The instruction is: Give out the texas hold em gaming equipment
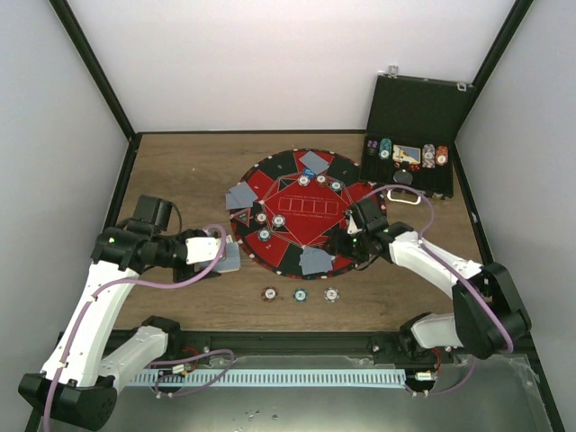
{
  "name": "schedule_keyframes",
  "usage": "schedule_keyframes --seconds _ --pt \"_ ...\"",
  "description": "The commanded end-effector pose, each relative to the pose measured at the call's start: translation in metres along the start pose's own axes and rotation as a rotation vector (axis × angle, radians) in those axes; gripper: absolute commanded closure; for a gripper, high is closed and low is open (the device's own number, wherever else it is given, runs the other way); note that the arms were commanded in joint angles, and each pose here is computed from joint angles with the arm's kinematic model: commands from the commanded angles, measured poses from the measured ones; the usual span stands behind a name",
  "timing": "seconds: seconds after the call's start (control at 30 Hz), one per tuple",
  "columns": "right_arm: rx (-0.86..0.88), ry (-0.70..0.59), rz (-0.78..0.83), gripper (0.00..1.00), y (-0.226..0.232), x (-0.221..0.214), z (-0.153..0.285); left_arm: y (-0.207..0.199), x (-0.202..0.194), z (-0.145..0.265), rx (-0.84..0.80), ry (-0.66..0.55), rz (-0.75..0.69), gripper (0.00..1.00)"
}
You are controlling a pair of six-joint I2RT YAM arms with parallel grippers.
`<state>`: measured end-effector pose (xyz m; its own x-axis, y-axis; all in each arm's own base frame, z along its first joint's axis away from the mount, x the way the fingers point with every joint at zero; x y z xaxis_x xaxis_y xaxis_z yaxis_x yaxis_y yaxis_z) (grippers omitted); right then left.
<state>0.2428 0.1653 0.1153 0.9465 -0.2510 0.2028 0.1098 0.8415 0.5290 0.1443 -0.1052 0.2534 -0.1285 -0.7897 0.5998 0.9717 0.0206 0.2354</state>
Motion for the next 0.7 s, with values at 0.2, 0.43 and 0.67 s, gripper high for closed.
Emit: schedule_keyframes --seconds 0.2,0.43,0.67 --pt "0.478 -0.007 0.106 0.15 0.119 -0.016 0.072 0.002 0.009 0.004 -0.004 -0.050 -0.027 0.96" --pt "0.721 0.106 0.243 0.09 0.210 -0.053 0.089 0.002 0.009 0.003 -0.006 -0.048 -0.021 0.96" --pt "0.760 0.203 0.308 0.12 0.250 -0.078 0.070 0.003 0.009 0.004 -0.001 -0.044 -0.023 0.96"
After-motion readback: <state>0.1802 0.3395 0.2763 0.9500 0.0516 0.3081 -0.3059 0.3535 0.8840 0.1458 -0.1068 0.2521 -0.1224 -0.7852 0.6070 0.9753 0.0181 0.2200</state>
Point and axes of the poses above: each gripper's point midway between its finger pads, its own z axis back along the fingers, its own y axis along the line the jaws close on, x = y × z, the point moved 5 cm from there along z, back along the fingers, and after that the axes turned 7 degrees about -z, right-handed, at the moved point
